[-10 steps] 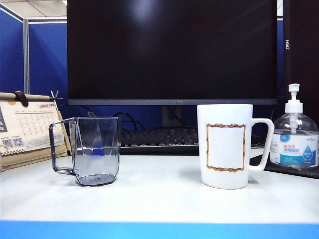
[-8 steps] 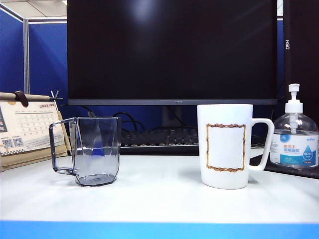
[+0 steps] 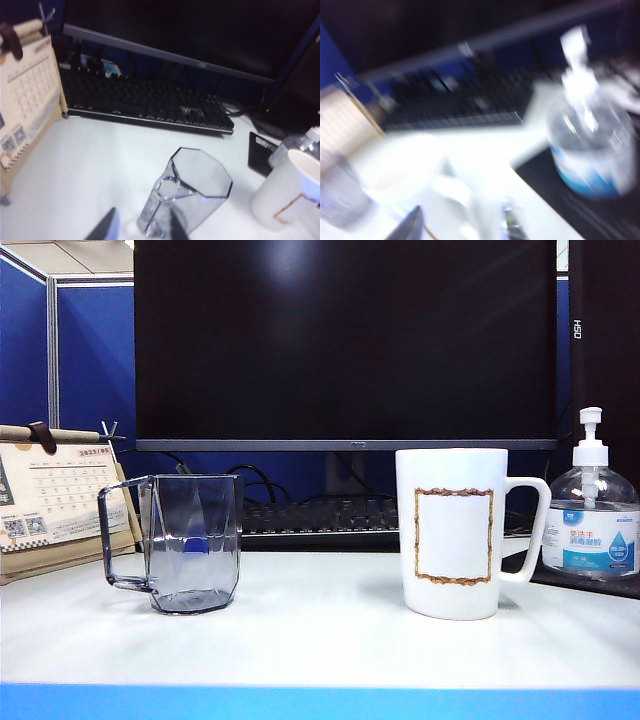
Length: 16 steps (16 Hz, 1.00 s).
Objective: Swap the positions of the transparent plastic cup and the white ceramic cup.
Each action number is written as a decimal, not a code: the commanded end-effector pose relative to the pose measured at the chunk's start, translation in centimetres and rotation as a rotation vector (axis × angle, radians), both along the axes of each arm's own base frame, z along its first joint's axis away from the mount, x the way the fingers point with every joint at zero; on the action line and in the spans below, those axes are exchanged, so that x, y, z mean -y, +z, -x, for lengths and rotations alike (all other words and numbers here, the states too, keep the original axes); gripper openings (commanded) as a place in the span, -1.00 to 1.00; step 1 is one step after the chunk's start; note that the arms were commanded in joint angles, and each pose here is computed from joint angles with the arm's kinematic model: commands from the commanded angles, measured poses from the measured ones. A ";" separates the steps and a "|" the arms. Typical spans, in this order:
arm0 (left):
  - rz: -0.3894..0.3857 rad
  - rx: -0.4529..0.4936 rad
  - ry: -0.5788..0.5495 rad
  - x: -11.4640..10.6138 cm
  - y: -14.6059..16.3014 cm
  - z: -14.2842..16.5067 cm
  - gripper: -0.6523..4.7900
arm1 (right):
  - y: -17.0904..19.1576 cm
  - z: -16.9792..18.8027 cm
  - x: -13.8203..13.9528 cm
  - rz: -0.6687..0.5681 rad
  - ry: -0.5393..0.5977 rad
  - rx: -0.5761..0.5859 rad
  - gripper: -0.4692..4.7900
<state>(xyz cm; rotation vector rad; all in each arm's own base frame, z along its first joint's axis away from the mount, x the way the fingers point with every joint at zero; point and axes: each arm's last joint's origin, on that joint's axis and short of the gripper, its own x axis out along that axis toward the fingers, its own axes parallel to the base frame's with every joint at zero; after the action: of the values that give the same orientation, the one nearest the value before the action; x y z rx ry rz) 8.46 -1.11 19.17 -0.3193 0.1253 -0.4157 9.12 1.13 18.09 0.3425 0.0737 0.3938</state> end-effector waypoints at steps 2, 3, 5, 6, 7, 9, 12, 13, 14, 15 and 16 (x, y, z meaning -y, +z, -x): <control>-0.059 -0.069 0.000 0.0 0.8 0.3 -0.28 | 3.3 0.9 -0.2 -0.020 0.054 0.102 -0.08; -0.062 -0.112 -0.014 0.2 0.5 -0.1 -0.28 | 4.2 1.2 -0.1 -0.024 0.052 0.127 -0.08; -0.072 -0.230 -0.088 1.0 -0.2 -1.3 -0.17 | 5.6 1.7 -0.2 -0.054 0.056 0.147 -0.07; -0.082 -0.251 -0.117 1.4 -0.3 -1.8 -0.17 | 5.8 1.6 -0.2 -0.065 0.058 0.135 -0.04; -0.101 -0.263 -0.132 2.1 -0.4 -2.3 -0.17 | 5.9 1.4 -0.2 -0.065 0.059 0.117 -0.04; -0.192 -0.271 -0.095 4.1 -0.8 -3.5 -0.13 | 5.7 0.3 -0.2 -0.069 0.066 0.022 -0.01; -0.312 -0.284 -0.094 7.0 -2.1 -4.6 -0.05 | 6.2 -0.7 -0.6 -0.068 0.097 -0.022 0.00; -0.326 -0.293 -0.067 7.2 -2.4 -5.0 -0.05 | 6.2 -0.8 -0.7 -0.065 0.103 -0.022 0.00; -0.355 -0.297 -0.019 7.4 -2.9 -5.6 -0.05 | 6.0 -1.0 -0.7 -0.062 0.103 -0.046 0.00; -0.366 -0.284 -0.026 7.6 -3.0 -6.0 -0.05 | 5.6 -1.3 -0.7 -0.061 0.101 -0.081 0.00; -0.357 -0.269 -0.048 7.9 -3.0 -6.3 -0.05 | 5.4 -1.4 -0.7 -0.059 0.101 -0.102 0.00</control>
<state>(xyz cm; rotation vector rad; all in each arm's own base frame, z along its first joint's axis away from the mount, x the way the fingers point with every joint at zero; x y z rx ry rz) 14.28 -8.68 15.51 -0.0062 0.5272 -0.3602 10.44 1.82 23.52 0.4235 0.1731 0.4782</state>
